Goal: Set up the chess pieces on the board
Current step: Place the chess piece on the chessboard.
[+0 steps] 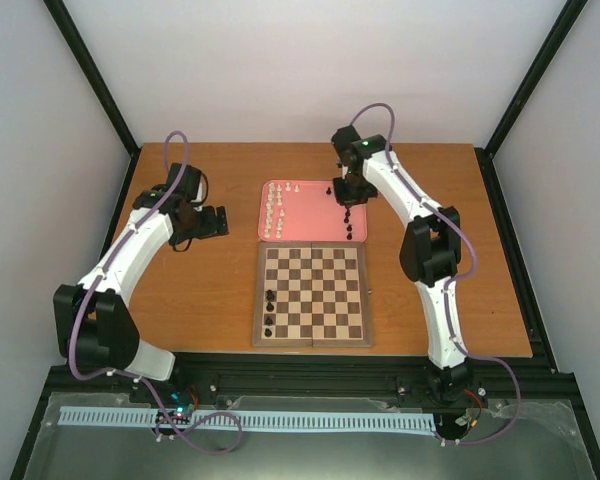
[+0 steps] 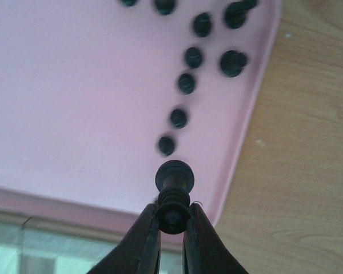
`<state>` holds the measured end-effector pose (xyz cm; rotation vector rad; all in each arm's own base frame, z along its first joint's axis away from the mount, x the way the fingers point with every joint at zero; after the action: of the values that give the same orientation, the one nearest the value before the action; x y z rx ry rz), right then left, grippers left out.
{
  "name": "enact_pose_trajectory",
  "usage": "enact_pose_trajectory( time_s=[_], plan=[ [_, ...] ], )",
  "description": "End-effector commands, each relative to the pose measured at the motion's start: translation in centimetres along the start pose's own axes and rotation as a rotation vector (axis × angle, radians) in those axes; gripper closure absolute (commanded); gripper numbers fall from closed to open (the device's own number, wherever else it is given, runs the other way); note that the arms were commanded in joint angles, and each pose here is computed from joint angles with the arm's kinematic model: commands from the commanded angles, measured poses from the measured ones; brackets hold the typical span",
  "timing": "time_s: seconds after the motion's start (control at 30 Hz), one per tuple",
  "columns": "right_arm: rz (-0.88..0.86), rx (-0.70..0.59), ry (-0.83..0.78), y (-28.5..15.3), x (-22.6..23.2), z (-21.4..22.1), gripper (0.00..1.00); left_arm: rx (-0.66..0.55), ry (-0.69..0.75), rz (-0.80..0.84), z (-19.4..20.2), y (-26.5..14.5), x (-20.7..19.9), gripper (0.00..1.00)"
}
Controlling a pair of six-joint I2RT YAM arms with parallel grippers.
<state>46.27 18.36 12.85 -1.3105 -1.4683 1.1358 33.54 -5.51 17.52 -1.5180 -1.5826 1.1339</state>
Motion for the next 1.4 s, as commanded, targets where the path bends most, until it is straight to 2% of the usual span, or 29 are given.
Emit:
enact_pose_trajectory(
  time_s=[0.0,0.37,0.67,0.9,1.37],
  plan=[
    [-0.037,-0.042,-0.083,-5.1,4.6,2.4,0.96,-0.016,-0.002,-0.004,0.8,-1.2,0.5,0.0],
    [-0.109,0.005,-0.233,-6.4,15.7,11.2,0.96,-0.027,0.01,-0.009,4.0,-2.7,1.6,0.0],
    [-0.152,0.045,-0.315,-5.6,21.7,16.4,0.96,-0.053,0.017,0.007,4.9,-3.9,1.8,0.0],
    [-0.139,0.097,-0.358,-4.0,23.3,18.7,0.96,-0.059,0.015,0.018,4.9,-4.1,1.7,0.0],
    [-0.102,0.166,-0.393,-1.5,23.1,20.0,0.96,-0.072,0.018,0.018,4.8,-4.2,1.7,0.0]
  ],
)
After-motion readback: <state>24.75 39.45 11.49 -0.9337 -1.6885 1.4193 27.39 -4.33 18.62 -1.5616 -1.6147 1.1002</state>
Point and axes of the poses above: each gripper's point midway between its finger pads, its own y axis out along the fingers, its own x axis along the line the jaws close on, z = x × y, the point moved 2 cm from there along -y, back along the fingers, and after that the axes turned 4 degrees about y, right-handed, at the moved point
